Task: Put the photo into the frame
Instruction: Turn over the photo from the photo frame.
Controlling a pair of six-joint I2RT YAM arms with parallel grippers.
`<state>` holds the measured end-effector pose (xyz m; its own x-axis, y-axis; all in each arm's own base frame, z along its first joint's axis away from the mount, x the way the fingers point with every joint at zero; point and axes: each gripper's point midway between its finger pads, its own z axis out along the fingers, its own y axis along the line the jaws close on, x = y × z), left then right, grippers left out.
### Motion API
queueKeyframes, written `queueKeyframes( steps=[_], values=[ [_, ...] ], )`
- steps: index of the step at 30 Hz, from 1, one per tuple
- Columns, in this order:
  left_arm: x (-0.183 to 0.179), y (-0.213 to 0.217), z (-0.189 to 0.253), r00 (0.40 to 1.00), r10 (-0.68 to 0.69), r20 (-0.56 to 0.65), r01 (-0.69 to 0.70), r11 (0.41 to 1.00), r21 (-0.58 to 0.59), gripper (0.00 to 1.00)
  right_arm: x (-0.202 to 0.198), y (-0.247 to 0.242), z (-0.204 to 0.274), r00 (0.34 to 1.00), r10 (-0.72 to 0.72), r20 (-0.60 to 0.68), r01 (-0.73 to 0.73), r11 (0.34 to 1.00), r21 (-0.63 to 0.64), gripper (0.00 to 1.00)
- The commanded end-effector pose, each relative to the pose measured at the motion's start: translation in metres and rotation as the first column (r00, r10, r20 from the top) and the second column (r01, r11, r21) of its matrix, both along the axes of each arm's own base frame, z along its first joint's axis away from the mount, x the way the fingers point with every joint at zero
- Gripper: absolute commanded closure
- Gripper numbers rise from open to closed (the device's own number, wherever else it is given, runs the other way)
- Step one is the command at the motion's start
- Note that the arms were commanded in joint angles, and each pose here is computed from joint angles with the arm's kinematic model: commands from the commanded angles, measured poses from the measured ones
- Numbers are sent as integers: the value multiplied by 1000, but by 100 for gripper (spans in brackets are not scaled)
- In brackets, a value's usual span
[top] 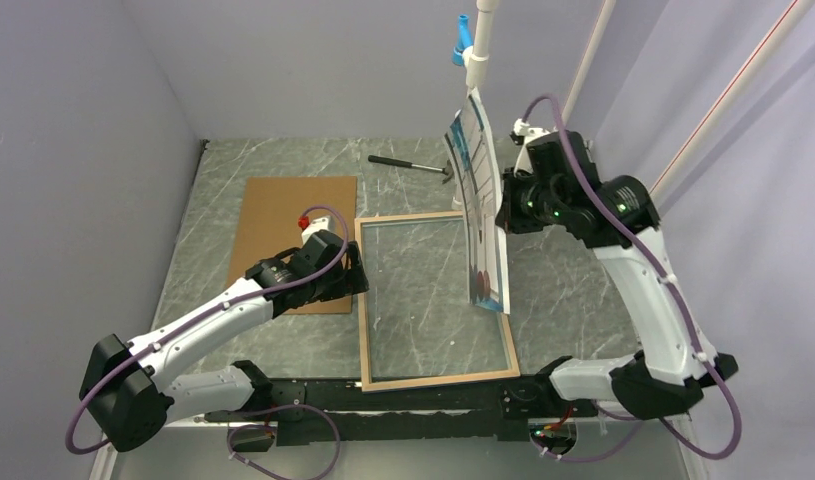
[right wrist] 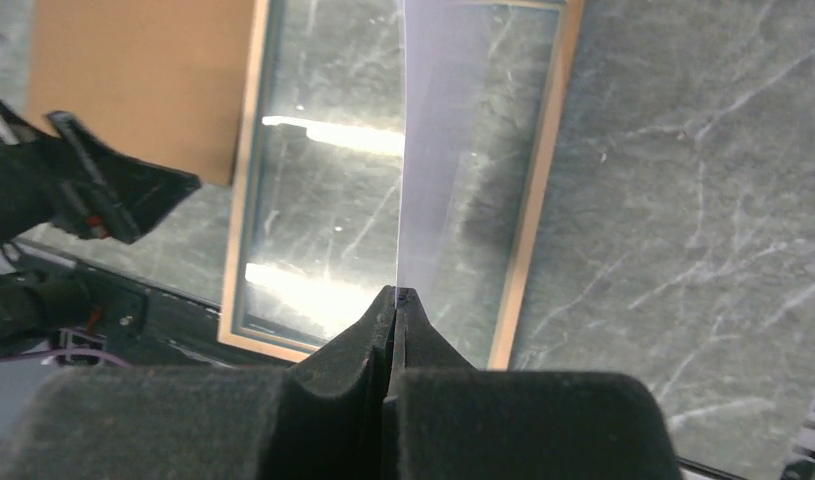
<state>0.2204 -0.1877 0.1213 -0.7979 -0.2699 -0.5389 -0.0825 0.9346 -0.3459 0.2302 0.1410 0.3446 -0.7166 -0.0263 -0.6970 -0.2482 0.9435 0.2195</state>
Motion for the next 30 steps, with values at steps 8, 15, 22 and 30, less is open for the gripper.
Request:
queueKeyframes(
  steps=[8, 15, 22, 30],
  values=[
    [2, 1, 9, 1000, -1, 13, 1, 1000, -3, 1, 12, 33, -44, 990, 75, -122, -95, 980, -173, 100],
    [-2, 2, 8, 1000, 17, 18, -16, 999, -49, 1, -2, 97, -73, 961, 213, -179, -232, 968, -93, 100],
    [-3, 4, 18, 998, 29, 54, -23, 994, -107, 1, -2, 141, -119, 932, 284, -223, -293, 956, -5, 83],
    [-7, 17, 30, 992, 66, 107, -35, 963, -266, 1, 4, 188, -129, 922, 340, -185, -301, 930, 210, 62]
  ],
)
